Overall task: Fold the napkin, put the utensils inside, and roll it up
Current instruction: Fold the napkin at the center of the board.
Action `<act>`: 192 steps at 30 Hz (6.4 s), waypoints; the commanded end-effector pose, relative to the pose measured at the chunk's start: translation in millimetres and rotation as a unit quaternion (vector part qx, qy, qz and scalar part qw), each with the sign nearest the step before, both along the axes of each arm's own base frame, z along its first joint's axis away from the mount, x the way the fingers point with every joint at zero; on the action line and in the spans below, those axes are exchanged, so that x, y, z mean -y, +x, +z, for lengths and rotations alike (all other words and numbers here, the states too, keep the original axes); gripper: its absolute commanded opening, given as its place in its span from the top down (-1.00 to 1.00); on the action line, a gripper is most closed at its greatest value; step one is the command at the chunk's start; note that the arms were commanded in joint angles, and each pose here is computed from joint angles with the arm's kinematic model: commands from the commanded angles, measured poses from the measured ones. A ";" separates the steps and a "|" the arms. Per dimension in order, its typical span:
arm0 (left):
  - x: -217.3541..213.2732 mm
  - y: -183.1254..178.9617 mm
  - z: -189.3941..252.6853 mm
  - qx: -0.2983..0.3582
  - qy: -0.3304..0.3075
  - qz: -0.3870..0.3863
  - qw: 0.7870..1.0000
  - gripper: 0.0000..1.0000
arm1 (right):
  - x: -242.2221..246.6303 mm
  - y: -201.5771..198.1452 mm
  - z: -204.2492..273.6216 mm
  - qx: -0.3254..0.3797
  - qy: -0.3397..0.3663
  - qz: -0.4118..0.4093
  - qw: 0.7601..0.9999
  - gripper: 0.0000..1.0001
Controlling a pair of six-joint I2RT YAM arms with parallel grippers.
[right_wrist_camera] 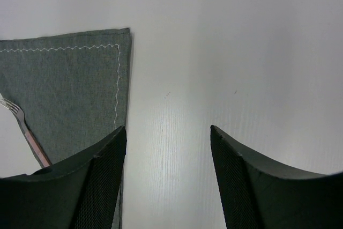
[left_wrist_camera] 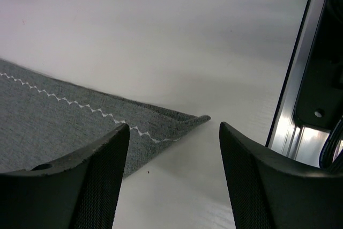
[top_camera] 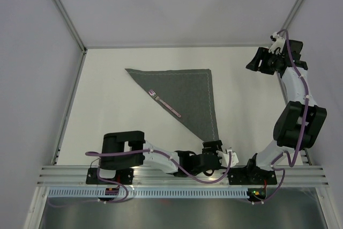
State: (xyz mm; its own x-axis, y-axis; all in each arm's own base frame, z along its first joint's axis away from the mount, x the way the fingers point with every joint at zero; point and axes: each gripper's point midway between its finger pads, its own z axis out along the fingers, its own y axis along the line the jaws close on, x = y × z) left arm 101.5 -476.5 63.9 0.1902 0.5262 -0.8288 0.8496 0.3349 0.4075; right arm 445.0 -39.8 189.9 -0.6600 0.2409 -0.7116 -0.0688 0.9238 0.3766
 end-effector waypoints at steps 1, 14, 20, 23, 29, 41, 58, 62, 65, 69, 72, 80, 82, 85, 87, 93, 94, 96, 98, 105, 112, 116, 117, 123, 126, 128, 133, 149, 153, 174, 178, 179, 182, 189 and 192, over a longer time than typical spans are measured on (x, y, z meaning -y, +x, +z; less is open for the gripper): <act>22.5 -0.9 16.1 0.024 -0.025 -0.015 0.999 -0.45 | 0.5 7.4 13.6 0.028 -0.002 0.012 1.000 -0.38; 25.9 -13.0 0.7 -0.006 0.001 -0.042 0.999 -0.31 | 5.3 4.7 10.6 0.023 -0.002 0.012 1.000 -0.34; 19.4 -14.9 -8.3 -0.018 0.006 -0.041 0.999 -0.36 | 6.1 4.7 7.7 0.020 -0.002 0.012 1.000 -0.33; 22.0 -13.8 -15.9 -0.016 0.013 -0.039 0.999 -0.36 | 6.0 4.4 5.2 0.017 0.000 0.012 1.000 -0.33; 23.1 -7.3 -20.4 -0.014 0.010 -0.026 1.000 -0.34 | 5.3 4.0 -2.0 0.010 0.003 0.013 1.000 -0.31; 19.1 10.3 -21.7 -0.014 0.005 0.002 1.000 -0.05 | 7.0 4.3 -2.2 0.011 0.000 0.011 1.000 -0.29; 21.0 19.1 -14.3 -0.009 -0.001 0.007 1.000 0.72 | 9.8 6.8 -5.4 0.007 -0.001 0.009 1.000 -0.27; 19.3 29.4 -2.5 -0.014 -0.021 0.022 0.999 0.86 | 10.1 7.6 -6.2 0.006 0.000 0.009 1.000 -0.27; 17.1 39.6 12.0 -0.033 -0.047 0.032 0.998 0.95 | 10.3 8.3 -5.3 0.007 -0.001 0.009 1.000 -0.27; 10.4 60.3 34.7 -0.064 -0.092 0.060 0.992 0.95 | 10.5 9.0 -3.6 0.007 -0.001 0.009 1.000 -0.27; 0.3 79.7 50.7 -0.096 -0.129 0.085 0.983 0.95 | 10.9 9.5 -1.8 0.009 -0.002 0.009 1.000 -0.27; -35.6 127.2 74.0 -0.152 -0.197 0.170 0.954 0.95 | 9.8 11.4 3.8 0.010 0.004 0.009 1.000 -0.27; -46.8 140.3 78.6 -0.163 -0.214 0.194 0.943 0.95 | 9.4 12.7 7.2 0.013 0.006 0.010 1.000 -0.27; -70.1 161.3 76.2 -0.175 -0.225 0.245 0.927 0.95 | 9.5 13.7 10.8 0.016 0.005 0.011 1.000 -0.28; -85.2 171.2 71.7 -0.186 -0.231 0.277 0.914 0.95 | 9.0 13.8 10.5 0.014 0.005 0.013 1.000 -0.28; -134.6 208.9 78.9 -0.192 -0.256 0.349 0.881 0.95 | 7.8 13.7 10.1 0.010 0.001 0.017 1.000 -0.28; -143.4 217.7 80.3 -0.189 -0.259 0.361 0.876 0.95 | 7.4 13.7 11.1 0.011 -0.001 0.017 1.000 -0.28; -152.6 224.6 84.1 -0.191 -0.262 0.372 0.870 0.95 | 5.5 13.5 11.8 0.011 -0.002 0.019 1.000 -0.28; -166.1 237.1 86.8 -0.191 -0.267 0.388 0.861 0.95 | 3.2 13.4 11.1 0.009 -0.003 0.021 1.000 -0.29; -204.5 266.6 88.6 -0.197 -0.280 0.430 0.836 0.95 | -7.2 13.7 9.3 0.005 -0.009 0.028 1.000 -0.28; -233.4 289.0 85.0 -0.199 -0.285 0.459 0.817 0.95 | -15.8 12.7 6.0 -0.001 -0.012 0.034 0.999 -0.29; -245.1 297.6 82.1 -0.206 -0.291 0.469 0.808 0.95 | -21.3 12.9 4.4 0.002 -0.027 0.048 0.998 -0.28; -249.9 300.8 81.4 -0.206 -0.291 0.474 0.805 0.95 | -22.7 12.2 3.3 -0.001 -0.026 0.048 0.998 -0.28; -262.9 310.8 74.4 -0.214 -0.291 0.491 0.793 0.95 | -29.1 10.8 1.2 -0.004 -0.030 0.055 0.998 -0.28; -266.8 314.8 70.0 -0.218 -0.288 0.497 0.789 0.95 | -32.2 10.1 -0.1 -0.005 -0.033 0.057 0.998 -0.28; -266.5 317.1 69.6 -0.219 -0.287 0.497 0.789 0.95 | -33.2 9.4 -0.5 -0.005 -0.034 0.058 0.998 -0.28; -275.4 322.1 64.8 -0.223 -0.285 0.508 0.782 0.95 | -34.7 7.8 -2.6 -0.008 -0.037 0.061 0.997 -0.28; -291.6 328.6 37.1 -0.250 -0.277 0.533 0.760 0.95 | -41.7 4.9 -9.7 -0.014 -0.043 0.072 0.996 -0.28; -295.9 330.2 24.7 -0.259 -0.270 0.544 0.751 0.88 | -44.3 4.0 -12.3 -0.017 -0.047 0.077 0.996 -0.29; -310.7 338.0 63.9 -0.219 -0.303 0.556 0.743 -0.42 | -90.6 -11.5 -31.8 -0.034 -0.091 0.172 0.980 -0.32; -340.8 342.0 66.7 -0.215 -0.299 0.603 0.708 -0.44 | -119.4 -18.5 -39.6 -0.043 -0.096 0.206 0.973 -0.30; -361.9 349.4 68.2 -0.217 -0.311 0.617 0.690 -0.45 | -123.2 -18.9 -39.5 -0.042 -0.097 0.210 0.972 -0.30; -391.8 364.3 62.7 -0.256 -0.348 0.623 0.652 -0.46 | -132.3 -22.4 -42.1 -0.044 -0.099 0.222 0.969 -0.30; -417.0 403.0 41.6 -0.293 -0.357 0.628 0.627 -0.82 | -141.7 -23.8 -49.6 -0.049 -0.099 0.235 0.966 -0.27; -422.7 417.5 26.6 -0.308 -0.360 0.634 0.611 -0.74 | -142.3 -23.7 -52.7 -0.052 -0.099 0.238 0.965 -0.25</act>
